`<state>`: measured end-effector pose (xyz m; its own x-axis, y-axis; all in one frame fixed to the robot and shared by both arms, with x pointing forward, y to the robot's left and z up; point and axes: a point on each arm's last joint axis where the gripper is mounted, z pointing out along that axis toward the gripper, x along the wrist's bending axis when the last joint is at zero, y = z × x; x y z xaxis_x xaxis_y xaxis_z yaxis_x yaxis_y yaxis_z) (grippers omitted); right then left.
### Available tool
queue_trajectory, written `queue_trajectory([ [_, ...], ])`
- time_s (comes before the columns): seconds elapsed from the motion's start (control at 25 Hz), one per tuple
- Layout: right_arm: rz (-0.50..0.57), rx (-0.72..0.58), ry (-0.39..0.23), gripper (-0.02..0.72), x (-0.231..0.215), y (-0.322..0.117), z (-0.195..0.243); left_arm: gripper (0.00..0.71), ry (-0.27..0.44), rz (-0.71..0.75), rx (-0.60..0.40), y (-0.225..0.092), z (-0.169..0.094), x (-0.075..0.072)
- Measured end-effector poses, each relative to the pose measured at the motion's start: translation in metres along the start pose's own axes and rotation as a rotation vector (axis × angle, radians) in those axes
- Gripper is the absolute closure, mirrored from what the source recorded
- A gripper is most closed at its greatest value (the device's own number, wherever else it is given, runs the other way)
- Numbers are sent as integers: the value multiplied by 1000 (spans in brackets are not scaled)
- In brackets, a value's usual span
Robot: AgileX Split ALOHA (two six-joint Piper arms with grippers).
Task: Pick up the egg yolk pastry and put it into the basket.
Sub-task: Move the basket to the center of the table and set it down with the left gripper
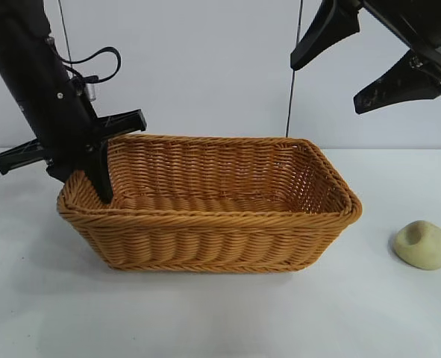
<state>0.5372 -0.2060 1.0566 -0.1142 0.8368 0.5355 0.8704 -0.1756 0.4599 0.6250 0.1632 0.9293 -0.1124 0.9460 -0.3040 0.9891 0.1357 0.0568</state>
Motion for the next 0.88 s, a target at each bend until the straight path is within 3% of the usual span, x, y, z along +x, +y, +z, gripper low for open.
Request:
queue_trajectory([
  [0.2, 0, 0, 0, 76, 0, 0, 0, 626, 5, 2, 18, -1, 20, 6],
  [0.48, 0, 0, 0, 76, 0, 0, 0, 609, -2, 4, 13, 0, 22, 6],
  [0.6, 0, 0, 0, 76, 0, 0, 0, 481, -7, 0, 11, 0, 22, 5],
  [0.76, 0, 0, 0, 76, 0, 0, 0, 178, -10, -3, 15, 0, 22, 5],
  [0.88, 0, 0, 0, 76, 0, 0, 0, 84, -9, 0, 33, -1, 20, 4],
])
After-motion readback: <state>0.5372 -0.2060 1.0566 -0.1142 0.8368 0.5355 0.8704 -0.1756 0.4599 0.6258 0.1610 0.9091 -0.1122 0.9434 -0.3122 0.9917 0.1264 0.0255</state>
